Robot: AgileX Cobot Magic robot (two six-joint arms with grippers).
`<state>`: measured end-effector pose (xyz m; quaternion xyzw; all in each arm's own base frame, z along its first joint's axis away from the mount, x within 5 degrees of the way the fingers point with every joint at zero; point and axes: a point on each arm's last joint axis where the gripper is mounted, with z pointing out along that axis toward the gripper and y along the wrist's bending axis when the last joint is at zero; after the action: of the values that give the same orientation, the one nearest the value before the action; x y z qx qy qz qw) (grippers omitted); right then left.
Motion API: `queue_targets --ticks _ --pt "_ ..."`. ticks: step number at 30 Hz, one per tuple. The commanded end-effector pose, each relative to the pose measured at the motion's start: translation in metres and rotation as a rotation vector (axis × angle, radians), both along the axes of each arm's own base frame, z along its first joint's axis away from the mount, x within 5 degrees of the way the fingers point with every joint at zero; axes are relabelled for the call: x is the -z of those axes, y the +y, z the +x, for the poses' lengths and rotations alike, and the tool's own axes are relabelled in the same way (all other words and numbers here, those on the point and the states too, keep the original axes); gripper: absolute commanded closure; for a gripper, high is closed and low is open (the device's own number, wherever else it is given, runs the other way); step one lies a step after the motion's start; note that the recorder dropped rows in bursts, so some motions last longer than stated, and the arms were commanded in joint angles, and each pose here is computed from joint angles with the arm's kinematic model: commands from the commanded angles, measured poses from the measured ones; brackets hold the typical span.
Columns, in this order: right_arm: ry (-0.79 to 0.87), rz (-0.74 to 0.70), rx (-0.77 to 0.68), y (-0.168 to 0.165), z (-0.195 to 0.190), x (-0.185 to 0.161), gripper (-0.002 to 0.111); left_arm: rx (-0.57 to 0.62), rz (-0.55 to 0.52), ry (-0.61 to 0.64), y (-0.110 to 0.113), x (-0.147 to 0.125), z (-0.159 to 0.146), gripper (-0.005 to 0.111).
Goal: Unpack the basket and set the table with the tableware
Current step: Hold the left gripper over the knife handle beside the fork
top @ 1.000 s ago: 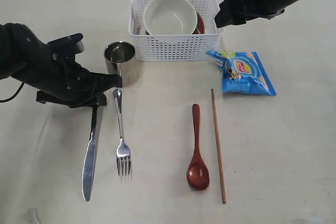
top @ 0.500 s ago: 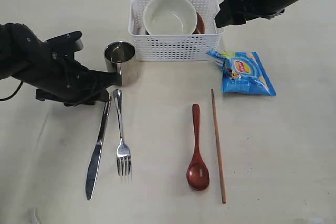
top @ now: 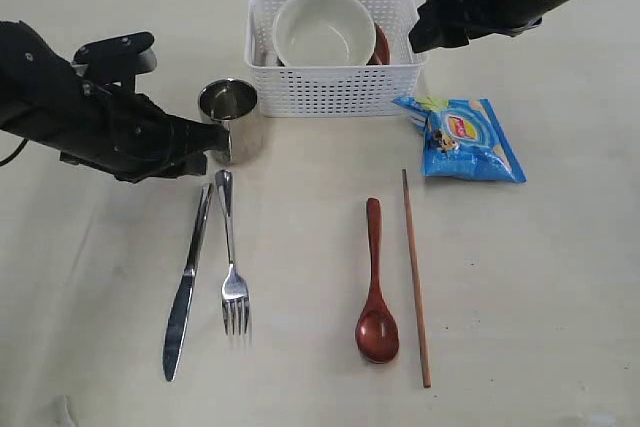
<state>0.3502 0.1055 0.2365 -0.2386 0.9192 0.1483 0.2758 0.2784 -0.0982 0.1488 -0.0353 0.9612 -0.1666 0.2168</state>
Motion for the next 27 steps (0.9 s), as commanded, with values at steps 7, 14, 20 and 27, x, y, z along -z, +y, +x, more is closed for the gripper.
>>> queue_targets --ticks 7,14,20,27 --pt "-0.002 0.002 0.006 -0.002 -0.001 -0.001 0.037 0.140 0.008 0.068 -0.005 0.000 -0.010 0.073" --pt "-0.001 0.003 0.007 -0.002 -0.001 -0.001 0.037 0.221 0.030 0.031 -0.019 -0.001 -0.014 0.073" --pt "-0.001 0.003 0.007 -0.002 -0.001 -0.001 0.037 0.270 0.052 -0.034 -0.037 -0.003 -0.018 0.097" --pt "-0.001 0.003 0.007 -0.002 -0.001 -0.001 0.037 0.201 0.019 -0.062 -0.041 -0.005 -0.015 0.107"
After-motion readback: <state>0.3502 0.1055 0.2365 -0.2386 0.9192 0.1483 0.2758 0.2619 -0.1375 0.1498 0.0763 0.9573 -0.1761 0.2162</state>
